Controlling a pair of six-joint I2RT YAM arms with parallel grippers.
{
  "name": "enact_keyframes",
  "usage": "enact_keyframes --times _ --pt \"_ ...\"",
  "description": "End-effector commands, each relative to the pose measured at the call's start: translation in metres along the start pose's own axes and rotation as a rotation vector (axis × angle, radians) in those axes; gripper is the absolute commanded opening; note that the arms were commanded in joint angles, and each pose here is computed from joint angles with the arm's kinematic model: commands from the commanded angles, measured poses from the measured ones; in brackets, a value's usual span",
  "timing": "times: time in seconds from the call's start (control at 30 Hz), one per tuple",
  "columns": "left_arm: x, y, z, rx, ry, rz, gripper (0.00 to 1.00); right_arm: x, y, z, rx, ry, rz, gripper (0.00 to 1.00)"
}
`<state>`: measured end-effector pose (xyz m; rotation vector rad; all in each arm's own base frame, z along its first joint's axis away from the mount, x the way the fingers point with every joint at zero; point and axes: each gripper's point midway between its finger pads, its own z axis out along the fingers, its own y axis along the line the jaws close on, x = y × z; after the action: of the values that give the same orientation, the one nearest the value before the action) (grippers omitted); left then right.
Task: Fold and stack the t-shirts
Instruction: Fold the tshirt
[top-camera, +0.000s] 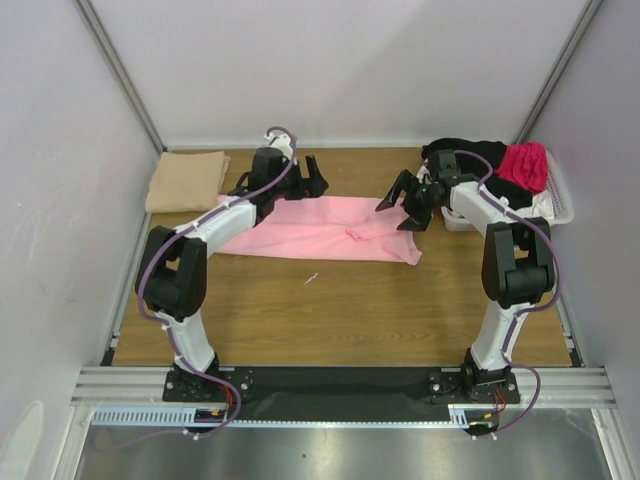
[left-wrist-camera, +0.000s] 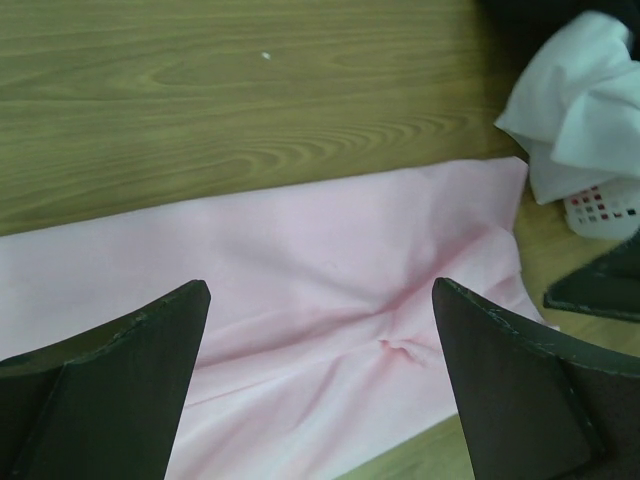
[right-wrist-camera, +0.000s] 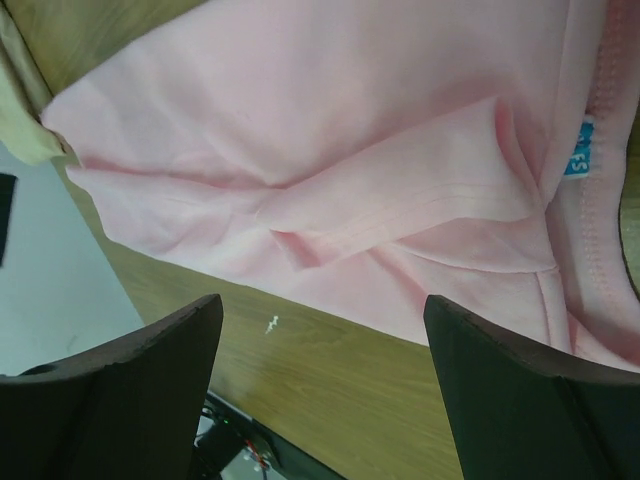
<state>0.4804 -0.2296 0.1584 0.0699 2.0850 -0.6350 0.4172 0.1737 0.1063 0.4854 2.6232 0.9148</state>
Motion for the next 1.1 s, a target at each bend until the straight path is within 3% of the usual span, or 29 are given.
enact_keyframes --times 0.0,0.2,0.4,0.67,1.07 --pt "0.006 -0.021 0.001 0.031 0.004 -0.024 1.00 -0.026 0.031 -0.005 -0.079 -0.123 0.055 0.89" --pt "0.051 0.001 -0.012 -0.092 0.048 -0.197 1.00 -0.006 0.042 0.020 -0.121 -0.140 0.111 0.89" --pt "0.089 0.017 -0.027 -0.147 0.077 -0.264 1.00 0.015 0.031 0.043 -0.122 -0.137 0.198 0.89" --pt "0.082 0.027 -0.023 -0.185 0.015 -0.247 1.00 0.017 0.021 0.056 -0.111 -0.138 0.197 0.88" --pt "0.077 0.084 -0.013 -0.263 -0.057 -0.295 1.00 0.018 0.010 0.058 -0.058 -0.144 0.177 0.87"
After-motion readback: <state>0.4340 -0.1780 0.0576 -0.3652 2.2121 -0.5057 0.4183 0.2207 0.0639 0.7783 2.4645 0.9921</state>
